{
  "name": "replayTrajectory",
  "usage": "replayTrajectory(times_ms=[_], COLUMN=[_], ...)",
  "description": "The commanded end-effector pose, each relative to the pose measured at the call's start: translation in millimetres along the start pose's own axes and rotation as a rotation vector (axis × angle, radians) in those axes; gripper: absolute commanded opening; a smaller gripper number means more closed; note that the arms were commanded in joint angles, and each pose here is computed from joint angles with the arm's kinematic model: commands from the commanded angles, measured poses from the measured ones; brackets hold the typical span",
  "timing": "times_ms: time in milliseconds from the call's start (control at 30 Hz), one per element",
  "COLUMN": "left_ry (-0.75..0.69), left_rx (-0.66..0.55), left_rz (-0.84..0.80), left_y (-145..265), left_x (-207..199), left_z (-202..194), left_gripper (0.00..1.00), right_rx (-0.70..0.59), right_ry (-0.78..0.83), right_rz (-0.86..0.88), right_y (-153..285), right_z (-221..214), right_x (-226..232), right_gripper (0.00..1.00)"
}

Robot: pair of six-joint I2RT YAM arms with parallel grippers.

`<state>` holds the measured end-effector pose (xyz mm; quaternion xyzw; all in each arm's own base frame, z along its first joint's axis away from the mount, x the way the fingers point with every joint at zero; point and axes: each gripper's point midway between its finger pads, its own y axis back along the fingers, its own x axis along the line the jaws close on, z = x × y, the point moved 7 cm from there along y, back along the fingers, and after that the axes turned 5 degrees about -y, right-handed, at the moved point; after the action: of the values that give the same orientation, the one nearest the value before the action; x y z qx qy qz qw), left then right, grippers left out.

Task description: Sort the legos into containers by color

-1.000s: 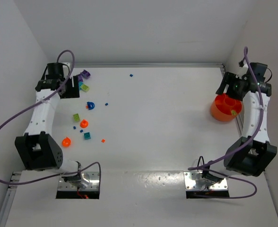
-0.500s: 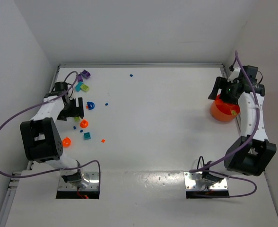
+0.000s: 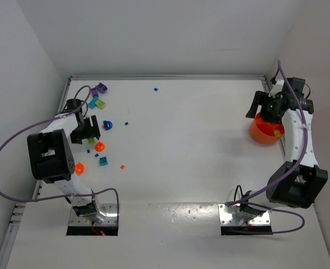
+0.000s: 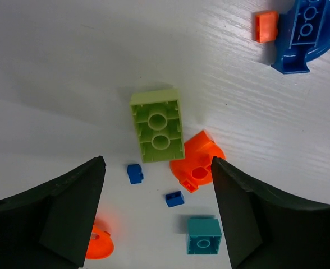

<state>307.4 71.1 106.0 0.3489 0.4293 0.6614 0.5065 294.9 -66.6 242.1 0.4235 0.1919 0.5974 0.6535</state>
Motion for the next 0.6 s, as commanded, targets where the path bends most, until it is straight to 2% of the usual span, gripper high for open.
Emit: replayTrajectory(times_ms=[0, 467, 567], left_ry=[0.058, 0.074, 0.083], left_rx=[-0.048, -0.020, -0.026], left_rz=[-0.005, 0.007, -0.016], left_y=[-2.6, -24.6, -25.6], left_x=[0.4, 10.1, 11.0], left_z=[15.8, 14.9, 19.8], left_gripper=[0.82, 0.63, 0.55], right_rx=[-0.016, 0.011, 0.012], right_ry=[0.004, -0.012, -0.012], right_rz=[0.016, 0.021, 0.030], right_y=[1.6, -3.4, -2.3], right_z=[2.9, 0.2, -2.1], right_x=[4.0, 3.6, 4.7], right_gripper=[0.78, 0.78, 0.76])
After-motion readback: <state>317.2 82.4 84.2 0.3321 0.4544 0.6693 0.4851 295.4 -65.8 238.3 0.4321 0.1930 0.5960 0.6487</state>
